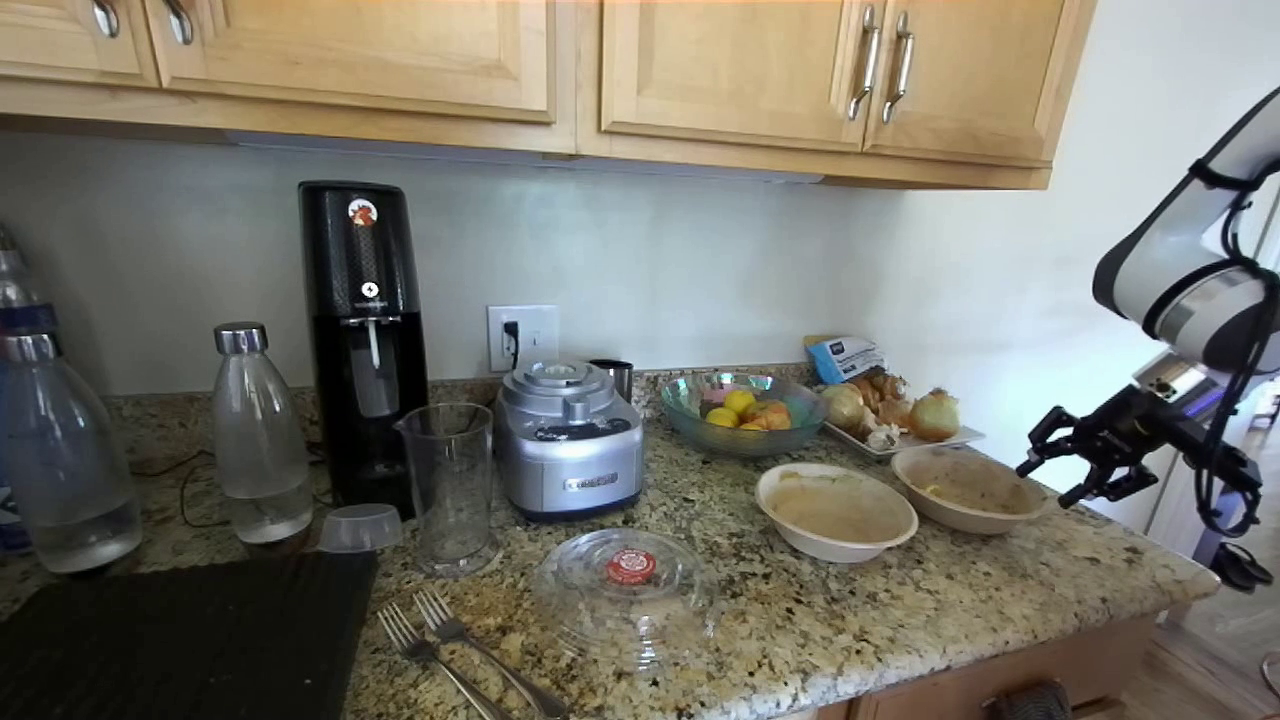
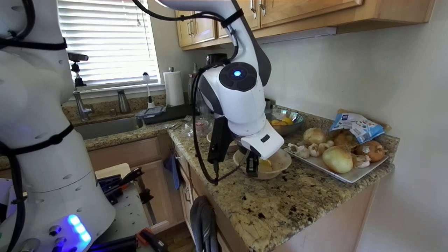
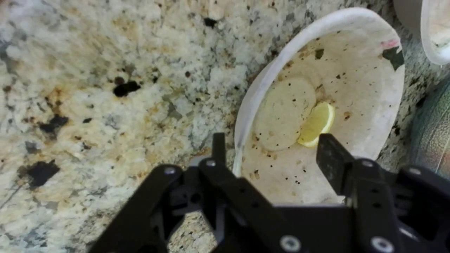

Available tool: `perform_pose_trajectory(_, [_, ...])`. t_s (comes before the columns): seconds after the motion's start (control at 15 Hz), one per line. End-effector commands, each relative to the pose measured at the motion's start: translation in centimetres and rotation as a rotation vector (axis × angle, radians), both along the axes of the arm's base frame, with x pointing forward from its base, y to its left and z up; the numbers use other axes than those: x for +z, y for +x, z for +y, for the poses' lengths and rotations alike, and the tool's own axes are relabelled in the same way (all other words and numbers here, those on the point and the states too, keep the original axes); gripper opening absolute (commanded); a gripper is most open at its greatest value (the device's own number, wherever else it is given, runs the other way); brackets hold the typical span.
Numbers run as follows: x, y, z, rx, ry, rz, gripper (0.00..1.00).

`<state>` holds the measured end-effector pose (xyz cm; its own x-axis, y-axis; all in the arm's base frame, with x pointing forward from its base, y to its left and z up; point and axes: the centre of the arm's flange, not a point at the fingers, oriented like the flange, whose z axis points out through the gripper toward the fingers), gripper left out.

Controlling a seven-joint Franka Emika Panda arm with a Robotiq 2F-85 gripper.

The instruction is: Put the bowl on the right on top of the bowl on the left, unstack the two bowls

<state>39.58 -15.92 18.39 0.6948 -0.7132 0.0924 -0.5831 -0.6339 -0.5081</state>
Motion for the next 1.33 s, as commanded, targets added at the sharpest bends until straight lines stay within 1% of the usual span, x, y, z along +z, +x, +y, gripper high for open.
perform_pose_trajectory(0.0, [3.7, -0.7, 0.9, 0.043, -0.04, 0.004, 0.98])
perform_pose_trajectory(0.13, [5.0, -0.6, 1.2, 0.076, -0.077, 0.002, 1.0])
perform_pose_trajectory(0.53, [8.6, -0.2, 2.7, 0.197, -0.229, -0.005, 1.0])
perform_pose_trajectory(0.67, [9.6, -0.1, 3.1, 0.219, -0.225, -0.013, 1.0])
perform_pose_trajectory(0.73, [6.5, 1.2, 2.2, 0.22, -0.216, -0.01, 1.0])
perform_pose_trajectory(0.93, [7.5, 1.1, 2.5, 0.228, -0.224, -0.021, 1.0])
perform_pose_trajectory(1.27, [7.5, 0.9, 2.6, 0.23, -0.224, -0.02, 1.0])
